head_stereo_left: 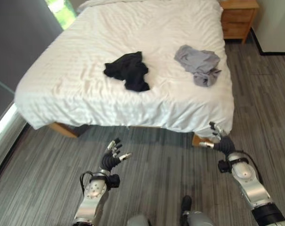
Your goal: Pick up bed clothes into laundry basket.
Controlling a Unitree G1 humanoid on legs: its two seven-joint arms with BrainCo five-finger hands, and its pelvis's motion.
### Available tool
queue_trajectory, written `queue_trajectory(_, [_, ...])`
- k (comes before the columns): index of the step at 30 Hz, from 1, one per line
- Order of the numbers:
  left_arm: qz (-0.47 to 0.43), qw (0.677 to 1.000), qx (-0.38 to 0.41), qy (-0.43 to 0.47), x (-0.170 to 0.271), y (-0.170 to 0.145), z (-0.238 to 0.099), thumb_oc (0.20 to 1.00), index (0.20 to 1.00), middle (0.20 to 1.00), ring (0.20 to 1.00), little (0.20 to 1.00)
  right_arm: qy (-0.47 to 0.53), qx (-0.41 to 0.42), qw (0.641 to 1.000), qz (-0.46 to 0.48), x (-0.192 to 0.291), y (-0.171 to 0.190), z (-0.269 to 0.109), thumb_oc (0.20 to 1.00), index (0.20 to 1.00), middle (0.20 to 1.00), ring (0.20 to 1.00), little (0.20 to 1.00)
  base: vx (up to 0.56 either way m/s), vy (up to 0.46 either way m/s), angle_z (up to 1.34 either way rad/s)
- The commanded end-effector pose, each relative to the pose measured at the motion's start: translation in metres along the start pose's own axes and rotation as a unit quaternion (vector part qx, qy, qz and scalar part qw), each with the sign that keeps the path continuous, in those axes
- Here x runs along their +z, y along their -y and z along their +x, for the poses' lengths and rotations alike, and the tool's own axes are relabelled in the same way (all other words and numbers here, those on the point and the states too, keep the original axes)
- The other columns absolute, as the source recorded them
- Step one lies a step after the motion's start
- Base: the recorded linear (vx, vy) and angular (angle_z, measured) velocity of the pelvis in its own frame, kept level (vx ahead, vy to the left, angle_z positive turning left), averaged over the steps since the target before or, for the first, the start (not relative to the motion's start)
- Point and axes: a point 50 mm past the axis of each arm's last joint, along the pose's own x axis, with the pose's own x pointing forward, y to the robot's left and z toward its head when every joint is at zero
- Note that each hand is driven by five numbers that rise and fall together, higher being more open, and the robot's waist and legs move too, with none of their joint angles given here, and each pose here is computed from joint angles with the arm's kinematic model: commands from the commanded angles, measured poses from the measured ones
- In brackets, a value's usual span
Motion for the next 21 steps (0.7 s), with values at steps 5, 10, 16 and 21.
queue_trajectory(5, [-0.004,0.998,0.041,0.047,0.013,-0.016,-0.008,1.000,1.000,1.000,1.000,1.000,0.095,0.018,0.991,-0.092,0.036,-0.001,0.006,1.000,1.000,1.000,1.000,1.000,0.35,0.231,-0.91])
queue_trajectory(10, [-0.010,0.998,0.047,0.038,0.007,-0.015,-0.012,1.000,1.000,1.000,1.000,1.000,0.122,-0.005,0.981,-0.152,0.049,0.009,0.009,1.000,1.000,1.000,1.000,1.000,0.27,0.162,-0.60])
queue_trajectory(16, [0.007,1.000,0.023,0.018,-0.001,-0.016,-0.019,1.000,1.000,1.000,1.000,1.000,0.185,-0.049,0.937,-0.291,0.087,0.021,0.037,1.000,1.000,1.000,1.000,1.000,0.32,0.205,0.21])
queue_trajectory(21, [0.041,0.999,-0.013,0.019,0.008,-0.024,-0.013,1.000,1.000,1.000,1.000,1.000,0.134,-0.081,0.914,-0.375,0.090,0.044,0.077,1.000,1.000,1.000,1.000,1.000,0.19,0.172,0.34])
